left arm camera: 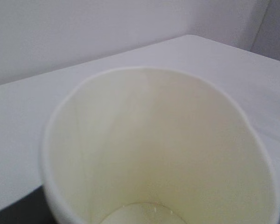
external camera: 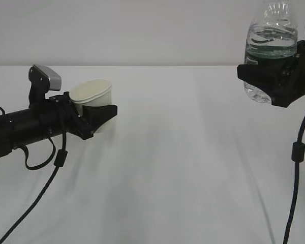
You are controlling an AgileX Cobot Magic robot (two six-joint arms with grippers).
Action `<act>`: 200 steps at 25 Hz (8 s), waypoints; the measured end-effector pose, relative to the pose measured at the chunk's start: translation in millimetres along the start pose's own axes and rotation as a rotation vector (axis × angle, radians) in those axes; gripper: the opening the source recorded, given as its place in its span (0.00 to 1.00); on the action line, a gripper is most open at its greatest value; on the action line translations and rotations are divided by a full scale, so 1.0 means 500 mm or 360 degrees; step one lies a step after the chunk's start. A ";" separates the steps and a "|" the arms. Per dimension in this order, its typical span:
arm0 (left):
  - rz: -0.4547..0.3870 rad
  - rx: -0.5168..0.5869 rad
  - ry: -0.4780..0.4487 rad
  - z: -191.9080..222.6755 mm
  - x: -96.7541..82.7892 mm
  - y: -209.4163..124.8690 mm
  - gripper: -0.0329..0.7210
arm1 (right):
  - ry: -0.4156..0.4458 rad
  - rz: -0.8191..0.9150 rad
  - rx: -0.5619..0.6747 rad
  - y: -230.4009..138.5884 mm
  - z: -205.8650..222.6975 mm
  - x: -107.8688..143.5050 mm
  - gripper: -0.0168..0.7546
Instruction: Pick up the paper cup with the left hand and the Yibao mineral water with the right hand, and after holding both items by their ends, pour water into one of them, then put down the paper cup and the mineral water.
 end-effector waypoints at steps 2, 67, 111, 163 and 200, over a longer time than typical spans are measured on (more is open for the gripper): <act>0.0008 0.0018 -0.0074 -0.001 -0.010 0.003 0.63 | 0.0005 -0.0007 0.0004 -0.001 0.000 0.001 0.54; 0.0175 0.0069 -0.0860 0.081 -0.216 0.060 0.63 | 0.0084 -0.0340 0.0212 -0.028 -0.002 0.007 0.54; 0.0174 0.0041 -0.0902 0.083 -0.228 0.065 0.63 | 0.0128 -0.0833 0.0391 -0.023 0.033 0.040 0.54; 0.0211 -0.0005 -0.0791 0.110 -0.264 0.068 0.62 | 0.0122 -0.1126 0.0475 0.000 0.058 0.055 0.54; 0.0268 0.0018 -0.0721 0.114 -0.256 0.064 0.61 | 0.0080 -0.1319 0.0564 -0.006 0.056 0.045 0.54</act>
Point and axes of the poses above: a point on each arm's last joint axis where the gripper is mounted, z pointing out along that axis toward the gripper, x along the wrist's bending axis when the last joint is at zero, y = z × x, the point moved 1 cm from there along z, pointing out along that axis toward the gripper, and after that the axes turned 2 degrees about z, right-handed, at the moved point
